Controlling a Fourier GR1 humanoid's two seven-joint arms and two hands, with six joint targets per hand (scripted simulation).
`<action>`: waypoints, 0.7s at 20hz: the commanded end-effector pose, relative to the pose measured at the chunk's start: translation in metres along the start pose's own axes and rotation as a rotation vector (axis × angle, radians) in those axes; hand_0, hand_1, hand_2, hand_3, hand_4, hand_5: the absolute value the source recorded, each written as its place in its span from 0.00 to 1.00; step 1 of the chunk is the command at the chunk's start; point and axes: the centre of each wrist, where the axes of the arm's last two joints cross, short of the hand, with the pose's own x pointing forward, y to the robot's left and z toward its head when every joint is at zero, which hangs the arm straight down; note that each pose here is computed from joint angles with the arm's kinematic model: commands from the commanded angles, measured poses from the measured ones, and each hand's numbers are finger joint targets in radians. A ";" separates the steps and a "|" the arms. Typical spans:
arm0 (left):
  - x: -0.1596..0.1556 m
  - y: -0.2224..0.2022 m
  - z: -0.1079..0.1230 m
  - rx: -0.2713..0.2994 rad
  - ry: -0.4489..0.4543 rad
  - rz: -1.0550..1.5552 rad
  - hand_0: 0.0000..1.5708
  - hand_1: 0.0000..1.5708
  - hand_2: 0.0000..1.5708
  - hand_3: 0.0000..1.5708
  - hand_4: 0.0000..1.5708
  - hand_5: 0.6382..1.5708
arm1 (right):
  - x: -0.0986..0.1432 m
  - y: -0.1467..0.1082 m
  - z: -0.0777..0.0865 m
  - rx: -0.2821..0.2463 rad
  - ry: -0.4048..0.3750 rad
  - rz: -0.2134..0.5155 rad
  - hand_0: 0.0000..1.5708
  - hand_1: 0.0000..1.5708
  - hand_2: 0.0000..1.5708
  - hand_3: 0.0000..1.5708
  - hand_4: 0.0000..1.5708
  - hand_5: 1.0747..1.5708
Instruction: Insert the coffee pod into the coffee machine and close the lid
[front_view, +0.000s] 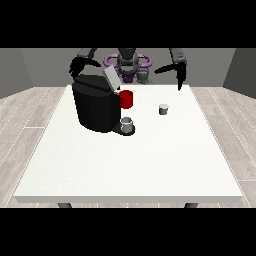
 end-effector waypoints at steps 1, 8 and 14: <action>0.017 0.020 -0.031 0.045 0.051 -0.015 0.00 0.00 0.00 0.00 0.00 1.00 | 0.008 0.004 -0.007 0.068 -0.031 -0.019 0.00 0.00 0.00 0.00 0.18 1.00; -0.023 0.031 -0.031 0.066 0.124 -0.083 0.00 0.00 0.00 0.00 0.00 1.00 | 0.010 0.015 -0.005 0.075 -0.048 -0.004 0.00 0.00 0.00 0.00 0.22 1.00; -0.012 0.027 -0.053 -0.007 0.168 -0.162 0.00 0.00 0.00 0.00 0.00 1.00 | 0.002 0.006 -0.028 0.031 0.007 0.037 0.00 0.00 0.00 0.00 0.24 1.00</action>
